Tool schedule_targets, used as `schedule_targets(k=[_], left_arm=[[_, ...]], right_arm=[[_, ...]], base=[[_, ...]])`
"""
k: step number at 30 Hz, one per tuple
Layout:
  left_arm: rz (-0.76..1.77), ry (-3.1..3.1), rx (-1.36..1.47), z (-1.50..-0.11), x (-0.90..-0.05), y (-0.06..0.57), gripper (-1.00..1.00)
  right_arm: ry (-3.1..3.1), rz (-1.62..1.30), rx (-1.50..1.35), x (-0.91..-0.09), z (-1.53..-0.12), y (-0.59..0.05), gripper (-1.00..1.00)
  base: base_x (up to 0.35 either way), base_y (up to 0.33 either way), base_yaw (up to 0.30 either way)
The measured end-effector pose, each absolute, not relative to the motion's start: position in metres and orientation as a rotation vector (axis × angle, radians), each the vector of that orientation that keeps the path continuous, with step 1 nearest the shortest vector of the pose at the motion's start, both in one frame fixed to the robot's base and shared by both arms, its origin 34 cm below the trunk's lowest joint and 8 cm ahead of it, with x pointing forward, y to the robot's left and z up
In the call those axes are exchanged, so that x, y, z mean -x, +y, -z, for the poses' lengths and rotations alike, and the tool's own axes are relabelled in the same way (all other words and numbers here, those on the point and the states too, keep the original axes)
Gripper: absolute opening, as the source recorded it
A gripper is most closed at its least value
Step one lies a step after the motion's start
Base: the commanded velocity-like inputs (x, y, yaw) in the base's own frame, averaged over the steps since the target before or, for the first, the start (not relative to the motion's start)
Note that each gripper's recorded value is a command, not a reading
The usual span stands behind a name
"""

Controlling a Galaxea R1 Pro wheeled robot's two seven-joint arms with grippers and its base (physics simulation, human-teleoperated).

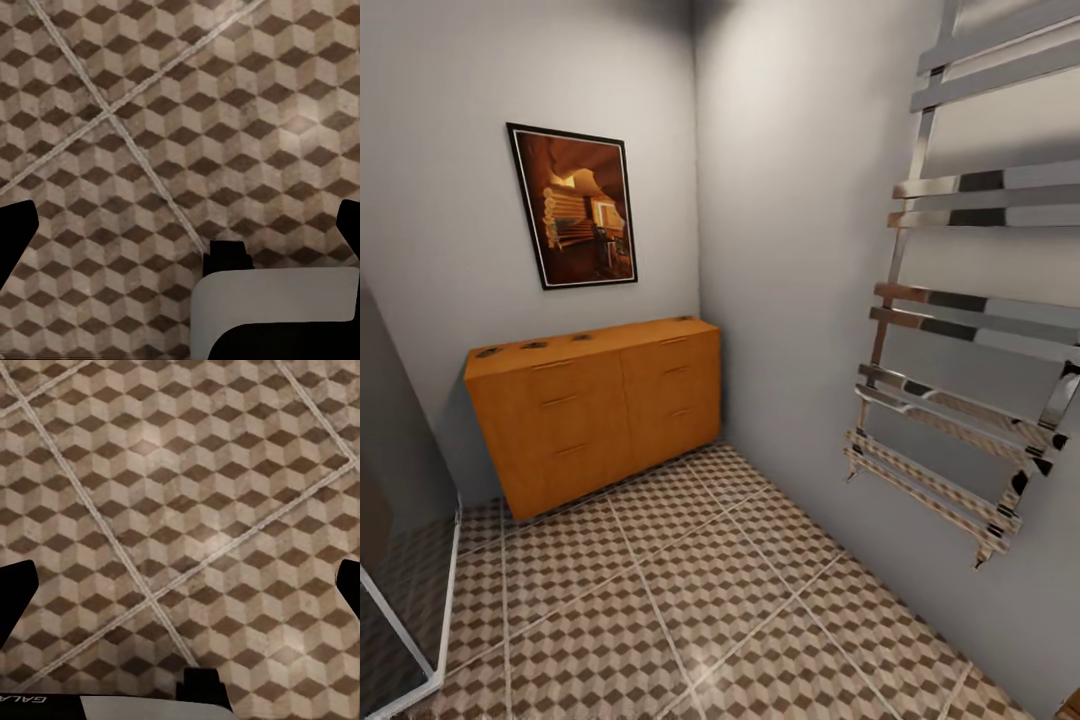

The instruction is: Take the four mousetraps from the cabinet in the bathroom and place them on the bathroom floor. Make sure all four end up on the same floor surface, and ensure that at least two of them are either under or directly next to the same bathroom sink.

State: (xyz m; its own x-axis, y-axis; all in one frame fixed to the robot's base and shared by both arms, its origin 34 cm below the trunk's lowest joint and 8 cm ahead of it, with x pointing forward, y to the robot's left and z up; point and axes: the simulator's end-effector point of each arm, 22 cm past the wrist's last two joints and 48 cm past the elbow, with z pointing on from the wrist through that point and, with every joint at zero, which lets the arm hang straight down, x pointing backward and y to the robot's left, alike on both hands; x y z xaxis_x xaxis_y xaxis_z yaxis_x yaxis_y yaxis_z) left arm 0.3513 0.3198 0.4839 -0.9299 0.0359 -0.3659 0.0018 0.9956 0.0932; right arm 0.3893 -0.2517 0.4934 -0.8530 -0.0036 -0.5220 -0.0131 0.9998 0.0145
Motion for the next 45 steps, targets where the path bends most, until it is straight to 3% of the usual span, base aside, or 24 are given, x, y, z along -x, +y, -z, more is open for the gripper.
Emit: schedule_targets(k=[20,45], left_arm=[[-0.128,2.762,-0.027,-0.484,-0.3514,0.3198,1.0],[-0.129,2.763,-0.028,-0.4839,-0.3509,0.3198,1.0]], right_arm=[[2.592,-0.024,0.015,-0.3893,-0.4935,-0.2513,1.0],[2.592,-0.023,0.015,-0.3892,-0.4937,-0.2518,1.0]], base=[[0.014,-0.083,0.286],[0.222,-0.217,0.277]])
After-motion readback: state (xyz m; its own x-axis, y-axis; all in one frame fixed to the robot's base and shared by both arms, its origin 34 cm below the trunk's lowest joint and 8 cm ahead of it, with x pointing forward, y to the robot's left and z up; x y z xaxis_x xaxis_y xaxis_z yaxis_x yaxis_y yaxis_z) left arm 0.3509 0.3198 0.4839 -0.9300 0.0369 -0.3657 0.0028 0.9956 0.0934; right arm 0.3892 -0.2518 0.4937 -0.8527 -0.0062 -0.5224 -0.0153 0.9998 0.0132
